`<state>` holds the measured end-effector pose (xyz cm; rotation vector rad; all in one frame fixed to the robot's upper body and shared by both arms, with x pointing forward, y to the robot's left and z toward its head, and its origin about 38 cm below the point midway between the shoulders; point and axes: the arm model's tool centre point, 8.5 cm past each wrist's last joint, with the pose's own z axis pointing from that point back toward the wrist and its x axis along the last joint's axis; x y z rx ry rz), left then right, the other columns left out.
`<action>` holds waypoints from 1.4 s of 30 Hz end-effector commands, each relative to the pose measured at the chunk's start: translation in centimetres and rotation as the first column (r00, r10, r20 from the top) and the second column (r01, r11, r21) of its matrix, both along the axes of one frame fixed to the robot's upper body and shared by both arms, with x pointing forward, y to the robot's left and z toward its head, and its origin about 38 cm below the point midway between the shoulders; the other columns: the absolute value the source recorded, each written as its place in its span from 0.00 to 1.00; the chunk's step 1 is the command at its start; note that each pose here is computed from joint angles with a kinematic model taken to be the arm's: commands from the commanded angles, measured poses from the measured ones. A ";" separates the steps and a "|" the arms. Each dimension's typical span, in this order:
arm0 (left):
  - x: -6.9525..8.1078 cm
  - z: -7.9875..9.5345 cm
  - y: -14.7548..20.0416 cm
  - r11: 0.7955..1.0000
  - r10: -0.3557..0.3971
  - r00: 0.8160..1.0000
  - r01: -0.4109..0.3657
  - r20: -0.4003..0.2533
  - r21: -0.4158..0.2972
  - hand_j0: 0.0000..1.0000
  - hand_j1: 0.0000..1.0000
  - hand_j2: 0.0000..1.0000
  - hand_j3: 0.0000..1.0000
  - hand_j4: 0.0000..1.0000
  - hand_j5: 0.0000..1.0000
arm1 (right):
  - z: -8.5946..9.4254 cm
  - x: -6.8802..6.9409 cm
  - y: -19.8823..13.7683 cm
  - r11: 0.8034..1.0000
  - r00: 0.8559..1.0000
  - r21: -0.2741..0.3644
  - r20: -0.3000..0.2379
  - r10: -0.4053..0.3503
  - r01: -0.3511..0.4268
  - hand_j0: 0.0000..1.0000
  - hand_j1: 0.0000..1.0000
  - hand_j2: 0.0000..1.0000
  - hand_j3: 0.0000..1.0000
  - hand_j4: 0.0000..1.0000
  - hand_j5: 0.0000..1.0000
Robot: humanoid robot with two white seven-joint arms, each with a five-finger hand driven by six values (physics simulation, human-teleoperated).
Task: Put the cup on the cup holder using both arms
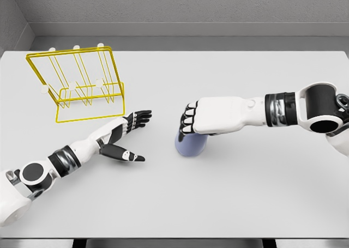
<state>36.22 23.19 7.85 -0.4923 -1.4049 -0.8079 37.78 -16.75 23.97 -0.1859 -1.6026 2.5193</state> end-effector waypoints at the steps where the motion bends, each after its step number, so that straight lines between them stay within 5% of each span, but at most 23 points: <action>1: 0.0 0.0 0.0 1.000 0.002 1.000 -0.002 0.000 -0.002 1.00 1.00 1.00 1.00 1.00 1.00 | 0.1 0.0 0.1 1.000 1.000 0.005 -0.002 -0.001 0.001 0.86 0.86 0.86 0.86 0.86 0.86; 11: 0.0 0.1 0.0 1.000 0.002 1.000 -0.002 -0.001 -0.003 1.00 1.00 1.00 1.00 1.00 1.00 | 0.7 0.2 -0.1 1.000 1.000 0.018 0.008 -0.009 0.009 0.99 0.99 0.99 0.99 0.99 0.99; 16: 0.1 0.1 0.0 1.000 0.001 1.000 -0.001 0.001 -0.003 1.00 1.00 1.00 1.00 1.00 1.00 | 5.3 1.6 -3.7 0.986 0.993 0.132 0.053 -0.109 0.102 1.00 1.00 1.00 1.00 1.00 1.00; 20: 0.2 0.0 -0.6 1.000 -0.004 1.000 0.004 0.001 -0.012 1.00 1.00 1.00 1.00 1.00 1.00 | 7.4 3.3 -10.1 0.934 0.962 0.240 -0.012 -0.271 0.266 1.00 1.00 1.00 1.00 1.00 1.00; 22: 0.3 0.1 -1.2 1.000 -0.009 1.000 0.009 0.002 -0.023 1.00 1.00 1.00 1.00 1.00 1.00 | 7.9 3.5 -13.8 0.887 0.936 0.299 -0.081 -0.344 0.352 1.00 1.00 1.00 1.00 1.00 1.00; 27: 0.6 0.5 -2.1 0.999 -0.019 1.000 0.020 0.013 -0.040 1.00 1.00 1.00 1.00 1.00 1.00 | 6.9 1.4 -19.6 0.781 0.880 0.406 -0.199 -0.431 0.475 1.00 1.00 1.00 1.00 1.00 1.00; 32: 0.7 0.7 -3.4 0.997 -0.033 0.999 0.034 0.017 -0.064 1.00 1.00 1.00 1.00 1.00 1.00 | 6.4 -0.1 -19.3 0.767 0.887 0.448 -0.259 -0.382 0.460 1.00 1.00 1.00 1.00 1.00 1.00; 36: 0.7 0.7 -4.1 0.996 -0.041 0.999 0.043 0.020 -0.075 1.00 1.00 1.00 1.00 1.00 1.00 | 4.5 -0.3 -19.1 0.752 0.873 0.448 -0.307 -0.378 0.483 1.00 1.00 1.00 1.00 1.00 1.00; 39: 0.7 0.8 -4.2 0.996 -0.044 0.999 0.046 0.021 -0.075 1.00 1.00 1.00 1.00 1.00 1.00 | 4.4 -0.6 -19.8 0.716 0.866 0.488 -0.306 -0.395 0.499 1.00 1.00 1.00 1.00 1.00 1.00; 42: 0.6 0.7 -4.9 0.995 -0.053 0.998 0.054 0.018 -0.087 1.00 1.00 1.00 1.00 1.00 1.00 | 4.1 -0.6 -19.9 0.710 0.863 0.491 -0.312 -0.397 0.504 1.00 1.00 1.00 1.00 1.00 1.00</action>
